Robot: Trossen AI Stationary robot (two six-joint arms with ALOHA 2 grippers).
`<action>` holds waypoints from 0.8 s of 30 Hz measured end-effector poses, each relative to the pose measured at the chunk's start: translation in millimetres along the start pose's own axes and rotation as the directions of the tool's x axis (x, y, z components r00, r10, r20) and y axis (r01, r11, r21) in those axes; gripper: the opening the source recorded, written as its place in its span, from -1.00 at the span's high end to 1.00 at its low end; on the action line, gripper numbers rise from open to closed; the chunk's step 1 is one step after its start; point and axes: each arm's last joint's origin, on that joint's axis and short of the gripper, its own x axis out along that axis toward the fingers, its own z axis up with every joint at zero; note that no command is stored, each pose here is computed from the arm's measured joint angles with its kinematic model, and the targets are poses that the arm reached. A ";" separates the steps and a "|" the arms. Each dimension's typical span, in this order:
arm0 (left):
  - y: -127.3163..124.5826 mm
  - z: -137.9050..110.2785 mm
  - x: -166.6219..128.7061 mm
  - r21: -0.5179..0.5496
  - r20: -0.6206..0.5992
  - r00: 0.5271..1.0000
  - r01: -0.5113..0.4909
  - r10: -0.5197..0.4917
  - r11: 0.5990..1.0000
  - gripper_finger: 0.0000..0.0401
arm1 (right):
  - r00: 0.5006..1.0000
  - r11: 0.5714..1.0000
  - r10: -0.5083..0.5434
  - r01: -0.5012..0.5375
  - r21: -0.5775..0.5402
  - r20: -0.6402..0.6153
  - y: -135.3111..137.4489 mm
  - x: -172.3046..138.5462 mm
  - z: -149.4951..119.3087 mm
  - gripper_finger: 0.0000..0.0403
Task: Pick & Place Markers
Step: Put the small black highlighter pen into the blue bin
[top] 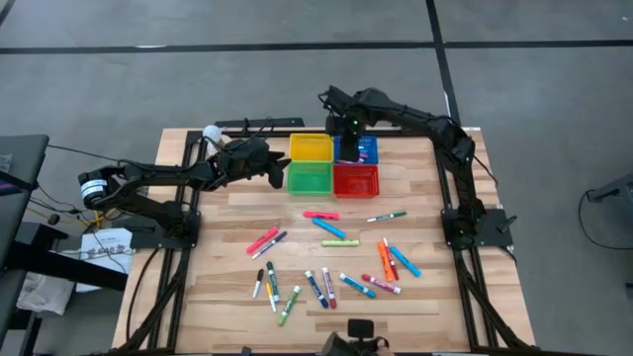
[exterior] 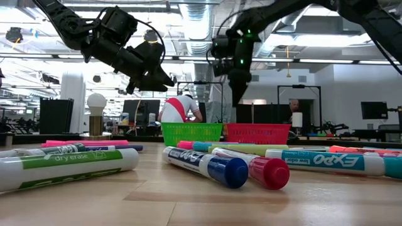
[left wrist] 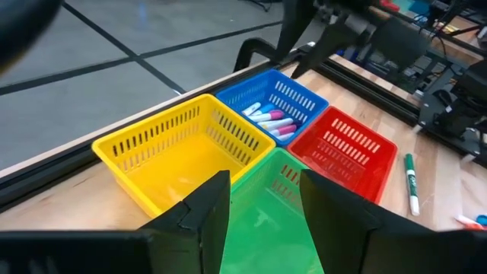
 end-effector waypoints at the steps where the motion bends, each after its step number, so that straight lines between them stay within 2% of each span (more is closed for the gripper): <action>1: -0.2 -0.1 0.0 0.000 -0.002 1.000 0.006 -0.006 1.000 0.21 | 1.000 1.000 0.005 -0.005 0.009 -0.006 2.1 -5.9 1.4 0.41; 5: -0.8 -0.2 0.0 0.000 -0.007 1.000 0.026 -0.026 1.000 0.21 | 1.000 0.999 0.016 -0.016 0.035 -0.009 10.9 -25.6 7.3 0.41; 10: -0.8 -0.3 0.0 0.000 -0.009 1.000 0.030 -0.030 1.000 0.21 | 0.999 0.997 0.049 -0.047 0.062 -0.024 19.3 -35.1 8.4 0.41; 15: -0.8 -0.3 0.0 0.000 -0.009 1.000 0.029 -0.029 1.000 0.21 | 0.984 0.975 0.177 -0.180 0.128 0.031 21.0 -46.5 2.1 0.41; 24: -0.3 0.3 -11.9 -0.004 -0.065 0.998 0.013 -0.013 1.000 0.21 | 0.980 0.969 0.135 -0.162 0.187 0.147 28.8 -82.6 -24.7 0.41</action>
